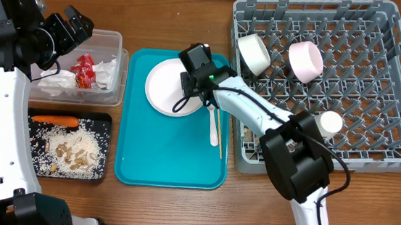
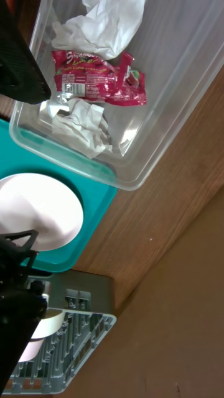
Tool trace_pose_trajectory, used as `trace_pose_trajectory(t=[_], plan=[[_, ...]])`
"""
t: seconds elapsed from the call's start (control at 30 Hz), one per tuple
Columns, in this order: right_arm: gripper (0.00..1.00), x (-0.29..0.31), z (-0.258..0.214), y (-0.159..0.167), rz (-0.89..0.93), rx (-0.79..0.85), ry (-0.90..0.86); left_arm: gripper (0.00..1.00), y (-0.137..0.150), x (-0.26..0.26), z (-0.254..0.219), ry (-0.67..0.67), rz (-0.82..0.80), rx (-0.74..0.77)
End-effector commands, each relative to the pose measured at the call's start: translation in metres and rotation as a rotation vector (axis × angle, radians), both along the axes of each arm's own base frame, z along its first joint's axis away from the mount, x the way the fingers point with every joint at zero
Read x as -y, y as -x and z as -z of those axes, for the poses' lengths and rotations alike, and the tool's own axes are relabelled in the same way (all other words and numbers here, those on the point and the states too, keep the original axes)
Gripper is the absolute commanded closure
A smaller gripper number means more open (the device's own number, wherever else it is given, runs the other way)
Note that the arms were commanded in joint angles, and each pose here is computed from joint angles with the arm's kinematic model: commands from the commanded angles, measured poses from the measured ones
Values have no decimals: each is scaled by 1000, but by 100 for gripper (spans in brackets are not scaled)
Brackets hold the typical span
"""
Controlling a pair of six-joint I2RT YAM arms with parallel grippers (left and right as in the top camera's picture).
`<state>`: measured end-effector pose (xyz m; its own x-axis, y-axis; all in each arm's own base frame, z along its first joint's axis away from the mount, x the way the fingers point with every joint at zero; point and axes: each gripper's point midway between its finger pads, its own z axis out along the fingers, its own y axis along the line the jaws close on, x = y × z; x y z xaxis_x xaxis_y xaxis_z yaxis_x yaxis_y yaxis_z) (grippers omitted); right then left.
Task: Sort waste into correct bins and load items into the dishwasher
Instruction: 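Close the right gripper on the white plate's rim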
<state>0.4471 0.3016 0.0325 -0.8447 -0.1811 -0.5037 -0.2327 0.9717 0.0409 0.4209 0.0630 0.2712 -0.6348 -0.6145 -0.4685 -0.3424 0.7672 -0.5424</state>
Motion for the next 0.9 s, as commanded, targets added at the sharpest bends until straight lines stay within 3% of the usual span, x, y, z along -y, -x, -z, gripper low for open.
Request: trace_pose_trajectory(t=[0.0,0.37,0.67,0.87], plan=[[37,2,5,-9,7,13,13,0,1,2,-18,4,1,43],[38,1,2,-10,7,18,9,0,1,2,-18,4,1,43],[37,-4,-60,-19,9,124,-70,0,1,2,-18,5,1,43],[37,5,-51,-23,22,132,-17,0,1,1,-18,5,1,43]])
